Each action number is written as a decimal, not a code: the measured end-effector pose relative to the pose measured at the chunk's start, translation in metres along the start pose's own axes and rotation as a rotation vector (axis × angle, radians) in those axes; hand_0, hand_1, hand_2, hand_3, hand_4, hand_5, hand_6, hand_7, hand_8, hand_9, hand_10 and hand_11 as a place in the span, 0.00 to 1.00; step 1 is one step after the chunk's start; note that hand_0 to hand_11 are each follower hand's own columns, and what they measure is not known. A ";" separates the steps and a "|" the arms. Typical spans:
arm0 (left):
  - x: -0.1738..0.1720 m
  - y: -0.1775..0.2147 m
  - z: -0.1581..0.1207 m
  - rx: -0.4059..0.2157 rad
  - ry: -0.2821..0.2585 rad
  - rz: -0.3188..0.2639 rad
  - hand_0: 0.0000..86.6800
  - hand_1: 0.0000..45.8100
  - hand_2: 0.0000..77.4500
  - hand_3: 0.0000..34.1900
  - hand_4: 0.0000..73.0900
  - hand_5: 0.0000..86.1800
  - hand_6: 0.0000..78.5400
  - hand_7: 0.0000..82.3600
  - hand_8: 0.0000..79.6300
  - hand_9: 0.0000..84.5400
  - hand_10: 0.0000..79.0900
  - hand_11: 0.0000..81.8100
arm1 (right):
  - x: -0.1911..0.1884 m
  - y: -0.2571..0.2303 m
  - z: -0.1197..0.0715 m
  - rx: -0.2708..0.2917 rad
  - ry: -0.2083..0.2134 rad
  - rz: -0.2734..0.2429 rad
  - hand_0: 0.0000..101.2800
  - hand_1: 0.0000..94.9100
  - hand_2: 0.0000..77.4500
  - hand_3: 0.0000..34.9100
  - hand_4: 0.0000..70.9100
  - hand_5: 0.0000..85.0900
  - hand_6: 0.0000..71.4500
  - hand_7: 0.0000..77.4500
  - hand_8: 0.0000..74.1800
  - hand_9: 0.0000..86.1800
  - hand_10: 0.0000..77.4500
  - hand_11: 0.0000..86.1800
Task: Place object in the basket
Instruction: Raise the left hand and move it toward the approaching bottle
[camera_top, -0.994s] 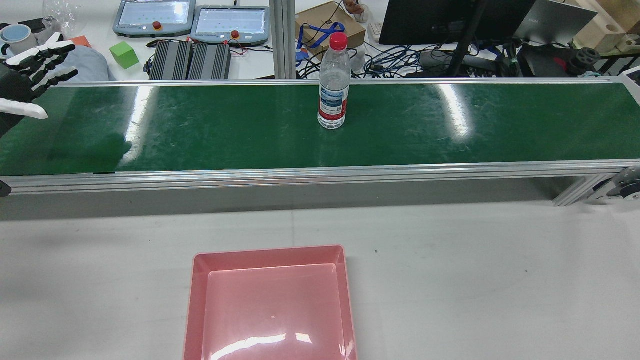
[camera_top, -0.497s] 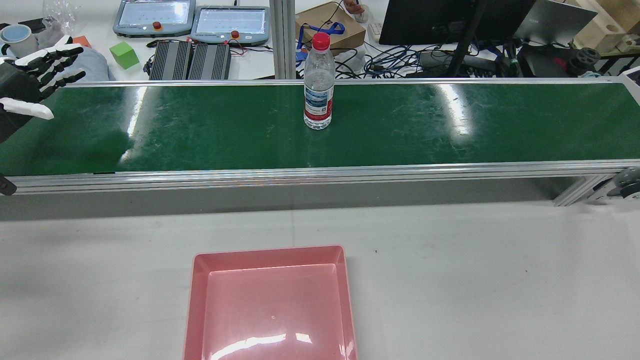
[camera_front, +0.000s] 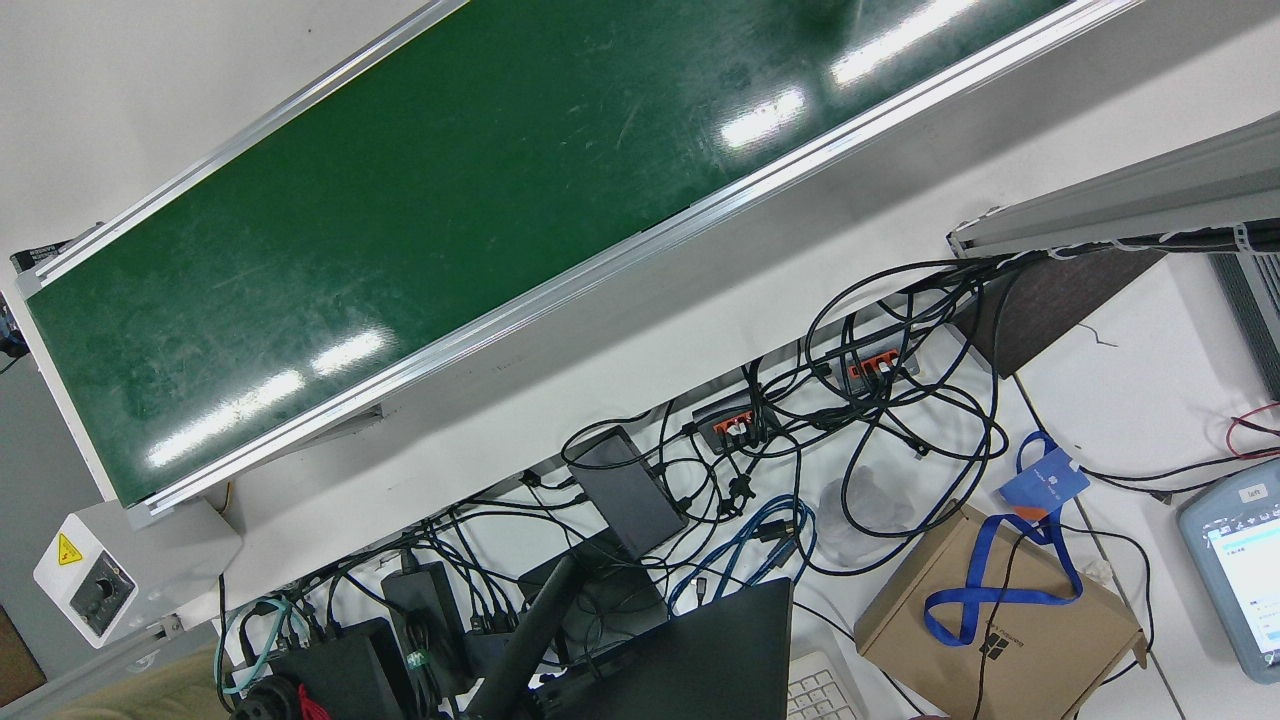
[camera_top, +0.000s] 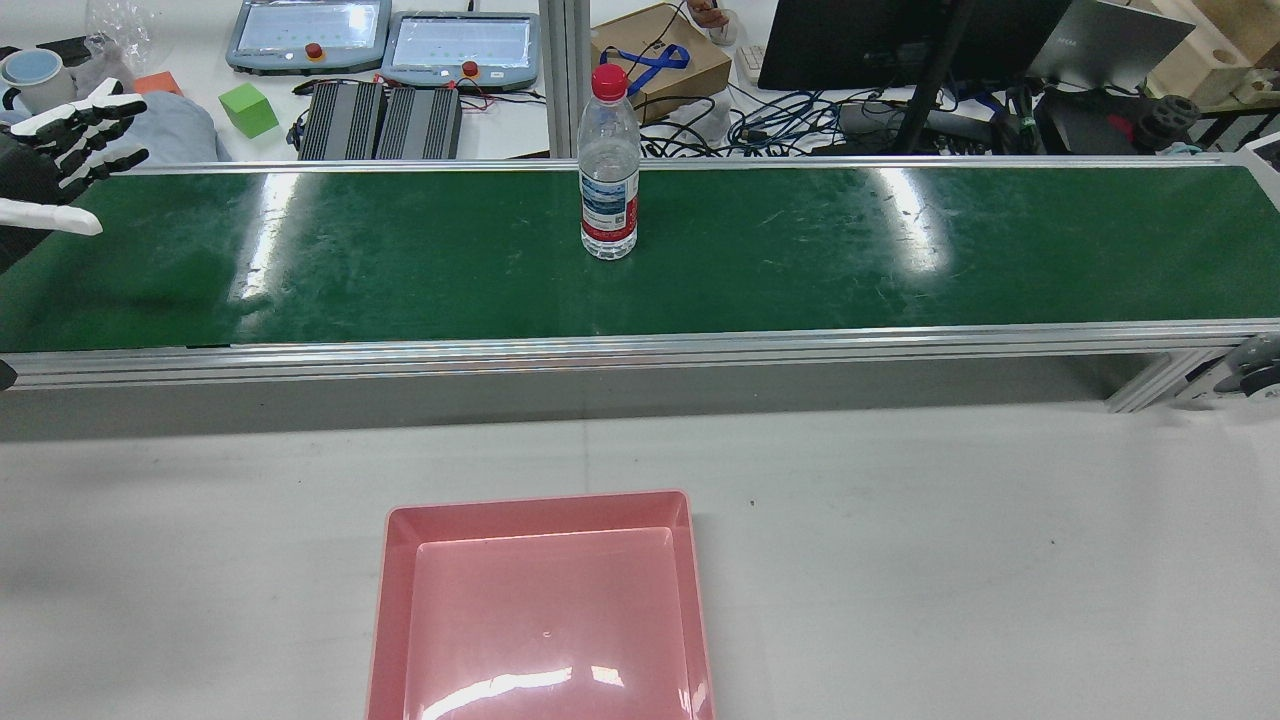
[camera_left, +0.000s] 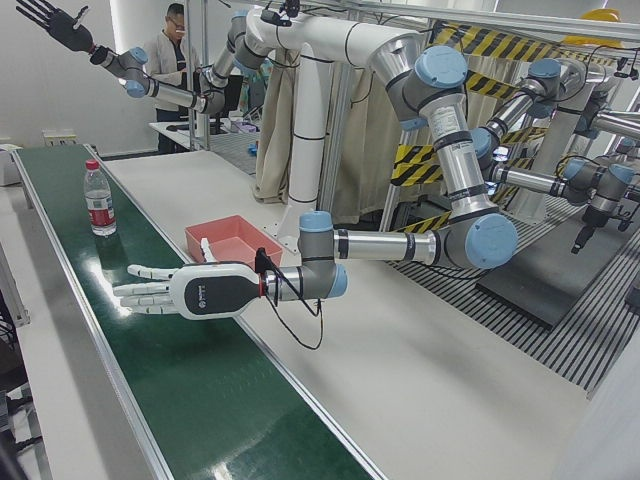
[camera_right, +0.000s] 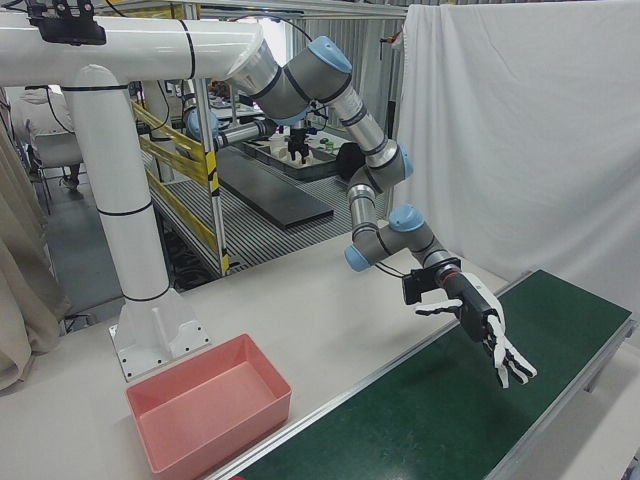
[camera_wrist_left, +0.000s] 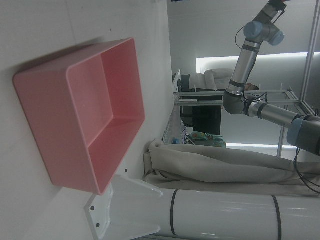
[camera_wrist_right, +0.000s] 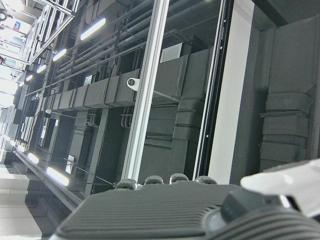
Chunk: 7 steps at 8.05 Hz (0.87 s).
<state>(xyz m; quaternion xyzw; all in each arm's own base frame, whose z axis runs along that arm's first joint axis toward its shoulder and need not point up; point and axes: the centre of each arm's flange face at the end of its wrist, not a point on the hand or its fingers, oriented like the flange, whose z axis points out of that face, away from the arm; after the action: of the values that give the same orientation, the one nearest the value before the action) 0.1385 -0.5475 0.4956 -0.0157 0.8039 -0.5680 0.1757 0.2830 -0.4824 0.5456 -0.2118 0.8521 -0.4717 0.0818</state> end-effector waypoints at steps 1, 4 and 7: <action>0.000 -0.001 0.000 0.004 0.000 -0.003 0.61 0.35 0.01 0.00 0.26 0.18 0.01 0.01 0.03 0.06 0.10 0.16 | 0.000 0.000 0.000 0.000 0.000 0.000 0.00 0.00 0.01 0.00 0.01 0.00 0.00 0.01 0.00 0.00 0.01 0.00; 0.001 -0.004 -0.004 0.023 0.012 -0.040 0.63 0.39 0.03 0.00 0.27 0.18 0.00 0.01 0.05 0.07 0.10 0.16 | 0.000 0.000 0.000 -0.001 -0.001 0.000 0.00 0.00 0.01 0.00 0.01 0.00 0.00 0.01 0.00 0.00 0.01 0.00; 0.011 0.009 -0.008 0.086 0.121 -0.057 0.66 0.40 0.01 0.00 0.27 0.18 0.00 0.01 0.03 0.07 0.10 0.16 | 0.000 0.000 0.000 0.000 0.000 0.000 0.00 0.00 0.01 0.00 0.01 0.00 0.00 0.01 0.00 0.00 0.01 0.00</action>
<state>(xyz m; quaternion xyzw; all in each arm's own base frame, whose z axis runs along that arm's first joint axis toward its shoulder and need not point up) 0.1274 -0.5392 0.4864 0.0034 0.7871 -0.6067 0.1111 0.2830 -0.4824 0.5454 -0.2118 0.8522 -0.4715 0.0818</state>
